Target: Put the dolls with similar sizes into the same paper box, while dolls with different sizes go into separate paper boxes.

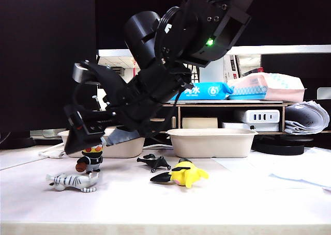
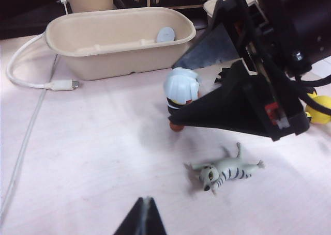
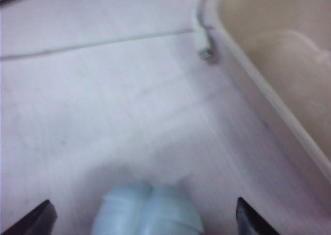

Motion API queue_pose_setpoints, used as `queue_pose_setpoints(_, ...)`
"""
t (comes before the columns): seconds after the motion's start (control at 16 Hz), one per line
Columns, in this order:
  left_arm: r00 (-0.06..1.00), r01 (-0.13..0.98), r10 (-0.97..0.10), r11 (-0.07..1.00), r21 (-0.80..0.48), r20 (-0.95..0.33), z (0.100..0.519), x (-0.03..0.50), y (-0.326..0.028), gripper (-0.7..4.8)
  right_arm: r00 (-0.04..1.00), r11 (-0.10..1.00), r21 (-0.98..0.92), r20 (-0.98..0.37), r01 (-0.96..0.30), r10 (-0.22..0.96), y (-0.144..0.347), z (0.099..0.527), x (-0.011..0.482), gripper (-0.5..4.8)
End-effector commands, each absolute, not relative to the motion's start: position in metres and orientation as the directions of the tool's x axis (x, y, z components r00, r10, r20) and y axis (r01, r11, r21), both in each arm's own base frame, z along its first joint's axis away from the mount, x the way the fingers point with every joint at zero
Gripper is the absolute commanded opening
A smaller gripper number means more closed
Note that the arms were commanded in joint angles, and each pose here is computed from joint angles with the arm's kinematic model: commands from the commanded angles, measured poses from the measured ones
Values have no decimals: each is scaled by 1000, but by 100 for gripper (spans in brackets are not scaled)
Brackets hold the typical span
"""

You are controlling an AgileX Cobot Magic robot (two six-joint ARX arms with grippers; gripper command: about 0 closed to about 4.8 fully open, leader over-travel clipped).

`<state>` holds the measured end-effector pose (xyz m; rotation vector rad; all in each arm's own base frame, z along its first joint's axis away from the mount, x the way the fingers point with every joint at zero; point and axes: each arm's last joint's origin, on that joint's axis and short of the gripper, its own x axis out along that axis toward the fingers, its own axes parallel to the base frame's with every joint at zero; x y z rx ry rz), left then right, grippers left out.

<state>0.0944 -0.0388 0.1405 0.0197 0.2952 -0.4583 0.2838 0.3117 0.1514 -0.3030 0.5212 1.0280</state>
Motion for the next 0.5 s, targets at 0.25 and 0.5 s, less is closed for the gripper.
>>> queue_pose_setpoints(0.25,849,444,-437,895,-47,-298,139,94,-39,-5,413,496,6,-547,-868,729,311,153,285,216)
queue_pose_setpoints(0.5,849,444,-437,895,-47,-298,139,94,-39,-5,413,496,6,-546,-868,729,311,153,285,201)
